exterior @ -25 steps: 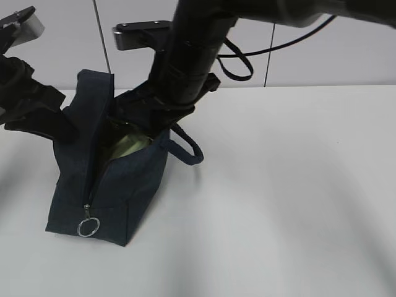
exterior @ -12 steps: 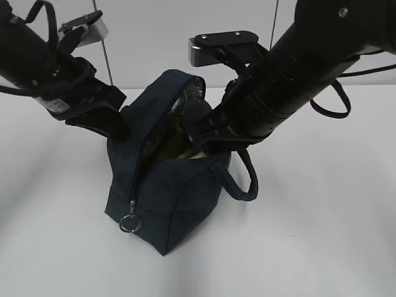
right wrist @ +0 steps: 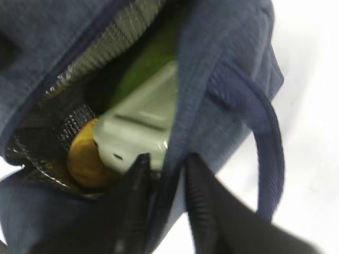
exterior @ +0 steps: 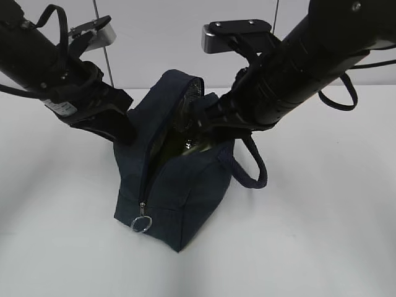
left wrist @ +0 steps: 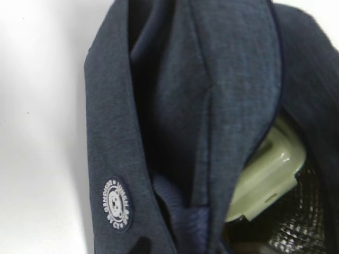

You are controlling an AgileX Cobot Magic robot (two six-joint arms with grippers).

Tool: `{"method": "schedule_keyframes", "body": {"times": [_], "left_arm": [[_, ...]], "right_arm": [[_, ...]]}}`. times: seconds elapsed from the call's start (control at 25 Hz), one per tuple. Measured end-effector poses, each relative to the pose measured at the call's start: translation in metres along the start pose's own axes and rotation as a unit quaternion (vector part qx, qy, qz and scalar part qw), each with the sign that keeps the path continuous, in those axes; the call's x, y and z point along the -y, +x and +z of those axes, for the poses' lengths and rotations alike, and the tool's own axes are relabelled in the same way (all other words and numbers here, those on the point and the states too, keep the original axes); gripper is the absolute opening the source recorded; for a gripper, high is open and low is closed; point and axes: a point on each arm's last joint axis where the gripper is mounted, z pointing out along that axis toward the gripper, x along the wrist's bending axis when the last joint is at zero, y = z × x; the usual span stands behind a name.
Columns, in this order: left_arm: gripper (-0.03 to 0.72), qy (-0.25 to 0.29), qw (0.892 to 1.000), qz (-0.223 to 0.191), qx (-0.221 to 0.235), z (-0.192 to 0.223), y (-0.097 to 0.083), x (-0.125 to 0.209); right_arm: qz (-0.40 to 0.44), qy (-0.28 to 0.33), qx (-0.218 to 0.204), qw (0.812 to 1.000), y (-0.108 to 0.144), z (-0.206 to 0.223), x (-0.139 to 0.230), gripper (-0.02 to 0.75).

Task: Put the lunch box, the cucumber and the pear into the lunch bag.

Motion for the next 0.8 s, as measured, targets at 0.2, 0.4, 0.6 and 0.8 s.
{"method": "schedule_keyframes", "body": {"times": [0.2, 0.4, 0.6, 0.8], "left_arm": [[0.336, -0.019, 1.0, 0.007, -0.006, -0.011, -0.004, 0.001], [0.365, -0.061, 0.998, 0.019, -0.024, -0.032, -0.013, 0.013], [0.369, -0.118, 0.991, 0.022, -0.051, -0.049, -0.017, 0.035], [0.368, -0.186, 0.979, 0.031, -0.075, -0.07, -0.024, 0.058]], "right_arm": [[-0.006, -0.016, -0.001, 1.0, 0.001, -0.003, -0.003, 0.509], [-0.015, -0.044, -0.001, 0.999, 0.002, -0.018, -0.007, 0.557], [-0.022, -0.07, -0.002, 0.997, 0.005, -0.038, -0.01, 0.56], [-0.027, -0.092, -0.003, 0.995, 0.007, -0.054, -0.012, 0.561]]}}
